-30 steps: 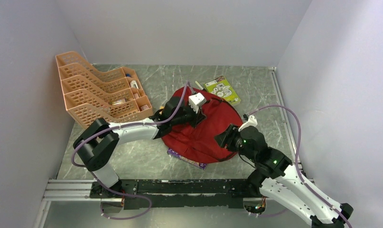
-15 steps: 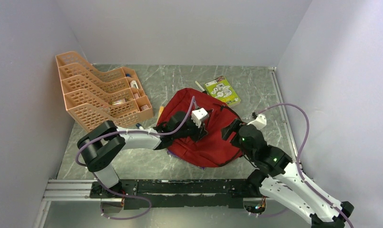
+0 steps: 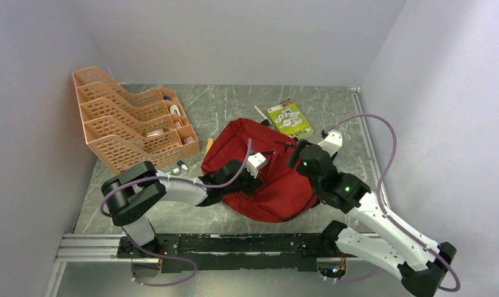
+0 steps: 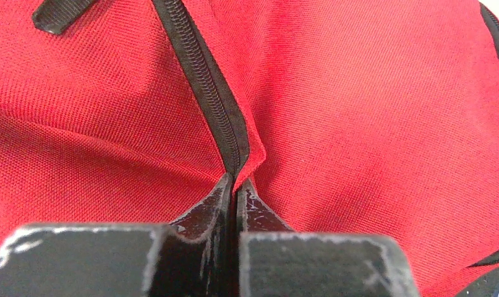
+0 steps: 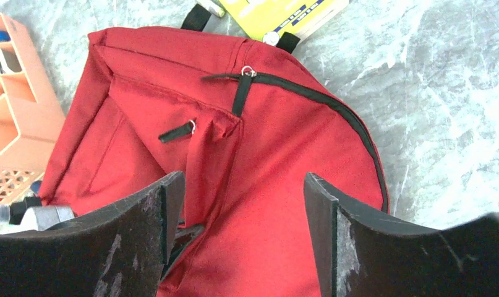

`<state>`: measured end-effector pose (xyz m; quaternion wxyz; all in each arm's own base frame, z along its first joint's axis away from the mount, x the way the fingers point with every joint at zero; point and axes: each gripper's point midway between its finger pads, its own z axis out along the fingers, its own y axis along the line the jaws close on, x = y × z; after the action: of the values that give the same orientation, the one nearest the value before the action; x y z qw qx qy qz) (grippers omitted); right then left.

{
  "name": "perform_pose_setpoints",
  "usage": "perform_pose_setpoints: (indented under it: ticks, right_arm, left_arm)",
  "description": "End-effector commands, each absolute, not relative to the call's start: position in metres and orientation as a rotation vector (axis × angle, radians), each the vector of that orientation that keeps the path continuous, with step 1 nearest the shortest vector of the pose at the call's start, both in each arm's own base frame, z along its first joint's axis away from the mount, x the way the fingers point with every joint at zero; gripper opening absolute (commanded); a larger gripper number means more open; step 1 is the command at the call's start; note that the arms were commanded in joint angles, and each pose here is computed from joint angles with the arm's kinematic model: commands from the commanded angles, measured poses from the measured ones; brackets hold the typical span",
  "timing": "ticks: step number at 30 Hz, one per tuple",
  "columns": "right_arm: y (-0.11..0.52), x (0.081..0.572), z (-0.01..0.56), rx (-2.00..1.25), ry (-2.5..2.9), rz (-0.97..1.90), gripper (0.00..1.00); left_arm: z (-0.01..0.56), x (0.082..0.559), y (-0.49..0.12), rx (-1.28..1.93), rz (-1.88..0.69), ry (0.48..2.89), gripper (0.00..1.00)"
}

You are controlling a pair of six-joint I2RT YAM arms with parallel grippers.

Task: Pack the student bag
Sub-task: Adjust the student bag at the center of the board.

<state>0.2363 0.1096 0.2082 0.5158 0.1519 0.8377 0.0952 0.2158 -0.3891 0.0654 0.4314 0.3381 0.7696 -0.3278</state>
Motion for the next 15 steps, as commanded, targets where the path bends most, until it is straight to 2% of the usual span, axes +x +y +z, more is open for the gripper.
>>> perform_pose_setpoints:
  ticks: [1, 11, 15]
  right_arm:
    - [0.117, 0.250, 0.220, 0.335, 1.995, 0.220, 0.72]
    - [0.116, 0.282, 0.175, 0.319, 2.179, 0.288, 0.57]
    - [0.122, 0.291, 0.159, 0.310, 2.219, 0.323, 0.57]
  left_arm:
    - [0.033, 0.192, -0.383, 0.853, -0.817, 1.983, 0.05]
    - [-0.012, 0.176, -0.364, 0.810, -0.795, 2.024, 0.05]
    - [-0.026, 0.169, -0.362, 0.817, -0.791, 2.025, 0.05]
